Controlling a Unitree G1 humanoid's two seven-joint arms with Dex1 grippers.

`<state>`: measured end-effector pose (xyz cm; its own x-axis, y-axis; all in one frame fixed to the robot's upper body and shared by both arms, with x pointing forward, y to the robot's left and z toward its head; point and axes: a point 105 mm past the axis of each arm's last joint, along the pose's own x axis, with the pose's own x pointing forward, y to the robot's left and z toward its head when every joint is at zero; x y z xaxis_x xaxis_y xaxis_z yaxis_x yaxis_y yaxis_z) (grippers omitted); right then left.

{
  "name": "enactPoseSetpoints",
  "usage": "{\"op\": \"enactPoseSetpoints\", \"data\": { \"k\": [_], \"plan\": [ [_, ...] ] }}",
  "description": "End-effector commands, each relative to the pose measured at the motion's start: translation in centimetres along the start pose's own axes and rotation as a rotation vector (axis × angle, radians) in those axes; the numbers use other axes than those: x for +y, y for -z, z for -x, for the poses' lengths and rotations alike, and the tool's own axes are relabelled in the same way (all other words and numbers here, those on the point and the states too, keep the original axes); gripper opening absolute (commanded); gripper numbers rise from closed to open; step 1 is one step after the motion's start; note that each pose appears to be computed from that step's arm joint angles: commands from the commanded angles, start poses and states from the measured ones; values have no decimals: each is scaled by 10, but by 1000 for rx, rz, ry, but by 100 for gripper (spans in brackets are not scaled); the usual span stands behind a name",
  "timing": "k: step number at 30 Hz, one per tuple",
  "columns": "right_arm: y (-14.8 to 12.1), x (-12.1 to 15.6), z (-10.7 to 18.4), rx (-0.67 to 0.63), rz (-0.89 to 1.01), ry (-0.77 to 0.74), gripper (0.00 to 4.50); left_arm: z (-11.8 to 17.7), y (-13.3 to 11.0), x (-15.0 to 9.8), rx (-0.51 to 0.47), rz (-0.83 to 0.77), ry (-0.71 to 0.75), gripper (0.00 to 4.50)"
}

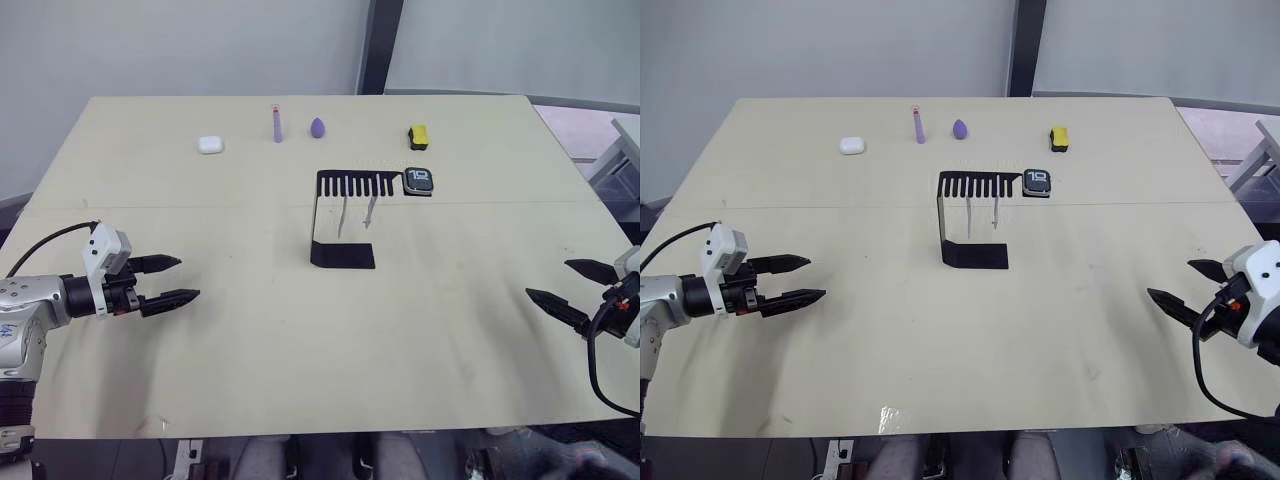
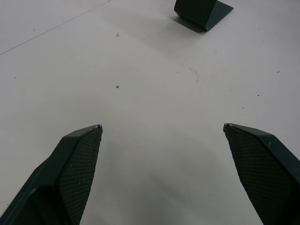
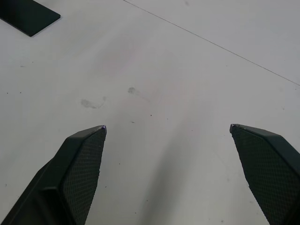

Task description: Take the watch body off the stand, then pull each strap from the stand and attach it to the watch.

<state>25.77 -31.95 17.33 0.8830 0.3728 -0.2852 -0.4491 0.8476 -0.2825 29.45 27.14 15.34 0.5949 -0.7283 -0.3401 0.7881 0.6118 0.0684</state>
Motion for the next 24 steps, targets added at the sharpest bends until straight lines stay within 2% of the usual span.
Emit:
{"op": "enactPoseSetpoints", "data": {
  "k": [1,4,11,17,20,24],
  "plan": [
    [-10,0,-6,-41,35,18,450,-1,0,-9,29,-89,10,446],
    [-9,12,-20,-53,48,22,450,-10,3,-13,29,-127,-12,446],
    [-20,7,-22,-96,73,105,450,-19,-16,-7,-49,-160,-50,446],
    [-37,16,-17,-153,89,166,450,-21,-45,-18,-147,-152,19,446],
    [-66,49,-12,-305,-51,154,450,-23,-79,-40,-268,-116,148,446],
    [-94,95,-13,-379,-58,109,450,-28,-105,-61,-314,-153,251,446]
  ]
}}
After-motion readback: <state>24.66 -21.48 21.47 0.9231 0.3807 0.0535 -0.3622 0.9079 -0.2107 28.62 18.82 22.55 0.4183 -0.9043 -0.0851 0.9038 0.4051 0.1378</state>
